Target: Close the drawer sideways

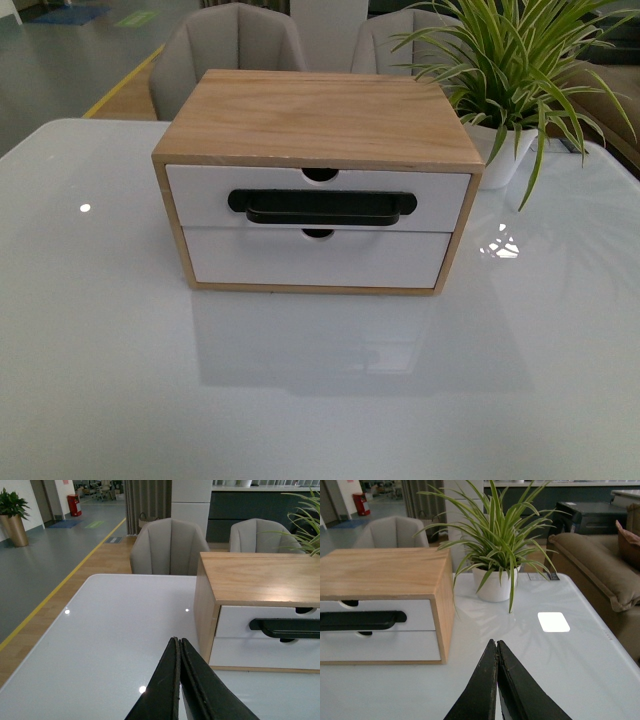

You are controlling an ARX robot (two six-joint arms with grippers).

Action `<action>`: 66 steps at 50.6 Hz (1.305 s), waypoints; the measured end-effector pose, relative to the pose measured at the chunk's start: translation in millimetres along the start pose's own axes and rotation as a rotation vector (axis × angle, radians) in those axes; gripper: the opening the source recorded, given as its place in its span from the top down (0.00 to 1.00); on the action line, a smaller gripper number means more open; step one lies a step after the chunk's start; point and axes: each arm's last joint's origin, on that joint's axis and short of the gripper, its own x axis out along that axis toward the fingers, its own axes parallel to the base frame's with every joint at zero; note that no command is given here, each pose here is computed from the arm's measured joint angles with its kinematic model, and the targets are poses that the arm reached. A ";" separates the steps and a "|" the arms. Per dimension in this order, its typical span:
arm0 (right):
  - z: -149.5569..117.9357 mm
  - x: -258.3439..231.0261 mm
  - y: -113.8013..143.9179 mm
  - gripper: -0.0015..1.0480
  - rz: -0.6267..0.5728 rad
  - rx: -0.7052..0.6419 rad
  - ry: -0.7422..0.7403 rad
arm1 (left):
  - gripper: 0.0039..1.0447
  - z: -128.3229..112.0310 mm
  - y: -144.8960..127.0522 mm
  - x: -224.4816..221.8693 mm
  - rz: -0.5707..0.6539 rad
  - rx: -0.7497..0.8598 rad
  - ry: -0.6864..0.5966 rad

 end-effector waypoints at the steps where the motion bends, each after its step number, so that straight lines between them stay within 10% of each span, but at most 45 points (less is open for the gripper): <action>1: 0.3 -0.7 0.0 0.98 0.000 0.000 -0.002 | 0.99 0.3 0.0 -0.7 0.000 0.000 -0.001; 66: -0.8 -33.7 0.0 0.89 0.000 0.000 -0.004 | 0.93 -0.1 0.0 -36.3 0.000 -0.001 -0.005</action>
